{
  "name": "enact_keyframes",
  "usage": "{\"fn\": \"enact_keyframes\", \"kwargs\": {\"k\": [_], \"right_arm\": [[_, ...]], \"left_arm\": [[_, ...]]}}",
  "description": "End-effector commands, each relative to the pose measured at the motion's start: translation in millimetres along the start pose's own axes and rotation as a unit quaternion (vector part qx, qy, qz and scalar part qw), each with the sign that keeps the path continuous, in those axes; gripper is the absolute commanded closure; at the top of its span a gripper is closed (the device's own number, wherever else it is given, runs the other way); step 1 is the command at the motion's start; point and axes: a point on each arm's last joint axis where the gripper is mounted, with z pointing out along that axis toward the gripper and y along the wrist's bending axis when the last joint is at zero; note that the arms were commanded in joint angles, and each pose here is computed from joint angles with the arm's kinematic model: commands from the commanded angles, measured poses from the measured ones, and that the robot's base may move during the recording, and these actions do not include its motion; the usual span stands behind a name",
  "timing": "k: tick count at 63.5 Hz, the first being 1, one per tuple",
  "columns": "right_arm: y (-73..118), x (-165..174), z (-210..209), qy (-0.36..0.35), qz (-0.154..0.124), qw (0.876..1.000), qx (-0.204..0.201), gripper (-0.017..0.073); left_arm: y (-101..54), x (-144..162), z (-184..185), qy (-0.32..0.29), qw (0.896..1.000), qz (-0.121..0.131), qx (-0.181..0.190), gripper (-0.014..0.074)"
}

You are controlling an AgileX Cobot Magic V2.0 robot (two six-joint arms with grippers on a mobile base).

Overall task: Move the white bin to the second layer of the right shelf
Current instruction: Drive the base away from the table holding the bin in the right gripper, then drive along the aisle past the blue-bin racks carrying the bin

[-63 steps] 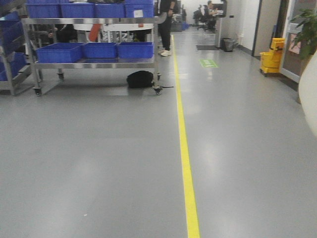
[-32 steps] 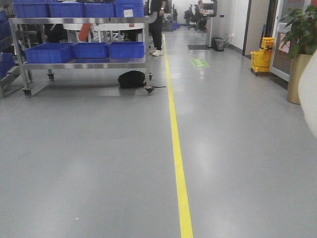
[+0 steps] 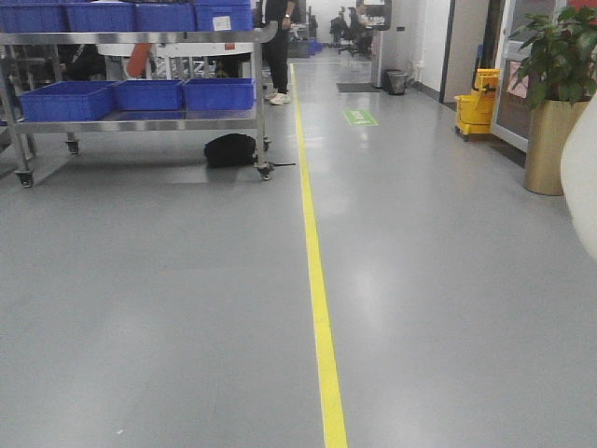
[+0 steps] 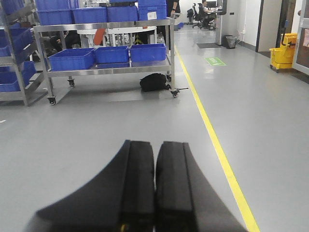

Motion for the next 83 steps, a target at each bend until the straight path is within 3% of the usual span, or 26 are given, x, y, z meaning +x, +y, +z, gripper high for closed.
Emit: {"fn": "enact_keyframes", "kwargs": {"k": [1, 83], "right_arm": [[1.1, -12.6, -6.6, -0.05, 0.004, 0.999, -0.003, 0.0493], [1.1, -12.6, -6.6, -0.05, 0.004, 0.999, -0.003, 0.0493]], "left_arm": [[0.2, 4.1, 0.3, -0.03, 1.0, -0.004, -0.002, 0.0509], [0.2, 4.1, 0.3, -0.03, 1.0, -0.004, -0.002, 0.0509]]}}
